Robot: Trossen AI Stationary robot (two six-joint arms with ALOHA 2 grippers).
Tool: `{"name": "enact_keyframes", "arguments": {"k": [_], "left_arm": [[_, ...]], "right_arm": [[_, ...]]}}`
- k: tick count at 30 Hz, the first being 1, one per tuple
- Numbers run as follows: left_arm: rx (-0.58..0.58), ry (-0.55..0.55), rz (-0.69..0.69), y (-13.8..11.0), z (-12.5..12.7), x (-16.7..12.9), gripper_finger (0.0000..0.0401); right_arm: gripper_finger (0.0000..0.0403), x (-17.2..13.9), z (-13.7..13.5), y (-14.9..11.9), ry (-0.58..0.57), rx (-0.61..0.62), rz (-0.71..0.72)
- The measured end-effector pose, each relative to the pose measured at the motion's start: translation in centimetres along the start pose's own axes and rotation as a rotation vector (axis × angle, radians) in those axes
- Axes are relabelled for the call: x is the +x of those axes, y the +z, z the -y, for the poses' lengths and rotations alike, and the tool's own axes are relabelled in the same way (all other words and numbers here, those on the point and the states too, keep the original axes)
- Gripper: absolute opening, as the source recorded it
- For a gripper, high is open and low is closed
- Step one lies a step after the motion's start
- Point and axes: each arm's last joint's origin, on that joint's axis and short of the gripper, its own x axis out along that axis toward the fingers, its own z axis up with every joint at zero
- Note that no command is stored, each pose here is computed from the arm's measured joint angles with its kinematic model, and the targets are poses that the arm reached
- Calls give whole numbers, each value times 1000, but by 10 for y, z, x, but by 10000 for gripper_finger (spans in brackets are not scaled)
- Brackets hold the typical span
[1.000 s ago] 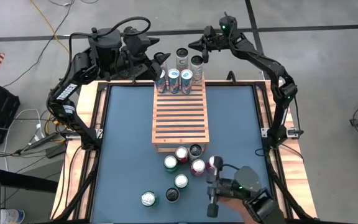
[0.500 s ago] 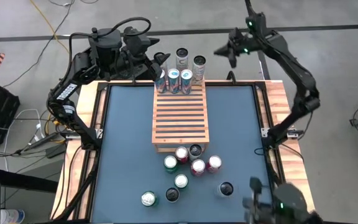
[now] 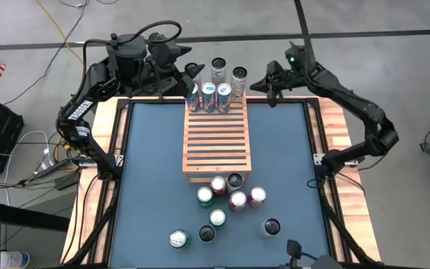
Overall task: Place canned beverage on shelf
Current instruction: Adjust the soda cans on the shelf
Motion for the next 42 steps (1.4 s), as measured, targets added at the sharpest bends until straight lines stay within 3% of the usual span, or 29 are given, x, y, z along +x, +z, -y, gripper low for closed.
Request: {"name": "enact_keyframes", "arguments": {"k": [10,24,30,37,42], "left_arm": [[1,-1,-22,-2,0,0,298],[12,-1,-31,-3,0,0,298],[23,-1,-36,-4,0,0,298],[33,-1,-36,-4,0,0,298],[14,5,-36,-4,0,0,298]], "right_arm": [[0,31,4,-11,55,20,-48],[0,56,20,-20,39,8,-32],[0,54,23,-20,-12,-26,-43],[0,47,16,-13,15,-25,-17],[0,9,-7,27,22,-88,92]]}}
